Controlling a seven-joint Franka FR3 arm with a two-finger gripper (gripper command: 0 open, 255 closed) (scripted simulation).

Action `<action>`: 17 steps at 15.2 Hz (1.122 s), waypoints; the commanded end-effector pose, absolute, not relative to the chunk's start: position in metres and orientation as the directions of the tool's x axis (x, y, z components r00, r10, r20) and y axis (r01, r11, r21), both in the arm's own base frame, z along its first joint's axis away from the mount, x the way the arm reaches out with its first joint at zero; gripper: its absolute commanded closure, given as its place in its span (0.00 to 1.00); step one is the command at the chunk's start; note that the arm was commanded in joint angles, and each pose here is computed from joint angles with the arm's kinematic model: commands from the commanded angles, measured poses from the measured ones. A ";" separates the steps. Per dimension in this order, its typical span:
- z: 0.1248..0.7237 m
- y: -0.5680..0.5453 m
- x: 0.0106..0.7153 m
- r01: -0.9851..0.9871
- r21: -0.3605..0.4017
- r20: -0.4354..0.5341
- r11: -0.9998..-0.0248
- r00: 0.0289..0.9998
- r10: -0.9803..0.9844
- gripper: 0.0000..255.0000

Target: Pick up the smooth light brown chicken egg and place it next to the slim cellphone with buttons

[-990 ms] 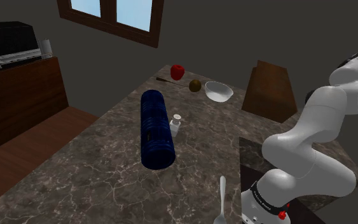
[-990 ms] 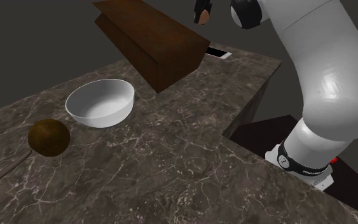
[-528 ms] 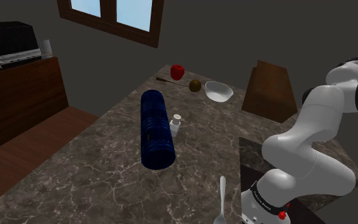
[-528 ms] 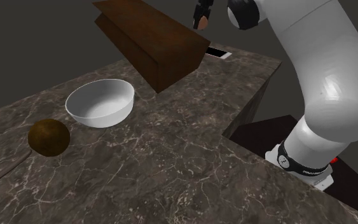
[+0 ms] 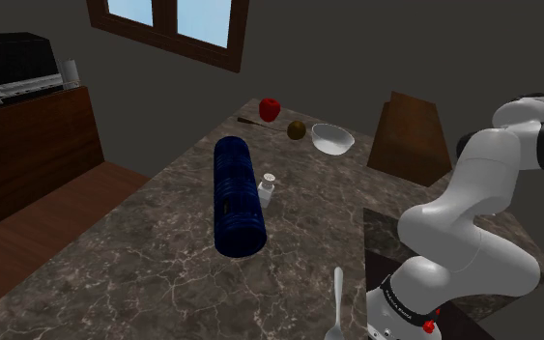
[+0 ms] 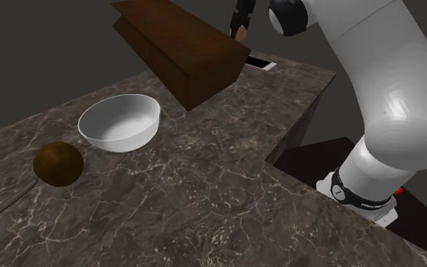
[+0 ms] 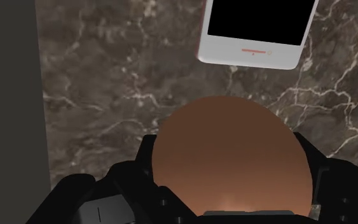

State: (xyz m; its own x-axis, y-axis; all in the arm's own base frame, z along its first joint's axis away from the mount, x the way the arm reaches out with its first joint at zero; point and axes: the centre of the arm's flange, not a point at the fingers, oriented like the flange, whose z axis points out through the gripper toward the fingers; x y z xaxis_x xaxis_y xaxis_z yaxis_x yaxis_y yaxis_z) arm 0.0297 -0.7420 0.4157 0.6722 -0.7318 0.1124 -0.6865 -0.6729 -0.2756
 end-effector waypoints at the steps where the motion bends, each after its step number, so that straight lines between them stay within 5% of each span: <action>1: 0.402 -0.741 0.017 -0.700 -0.293 0.090 -0.652 0.658 -0.747 1.00; 2: 0.402 -0.741 0.017 -0.700 -0.293 0.090 -0.652 0.658 -0.747 1.00; 3: 0.402 -0.742 0.018 -0.700 -0.293 0.090 -0.652 0.658 -0.747 0.00; 17: 0.450 -0.748 0.003 -0.700 -0.293 0.090 -0.652 0.658 -0.747 0.00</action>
State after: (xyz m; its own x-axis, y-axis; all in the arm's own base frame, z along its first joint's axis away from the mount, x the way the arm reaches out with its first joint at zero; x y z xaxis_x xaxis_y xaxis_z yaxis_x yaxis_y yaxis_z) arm 0.0361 -0.7476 0.4465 0.6901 -0.7180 0.0913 -0.6683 -0.6805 -0.3005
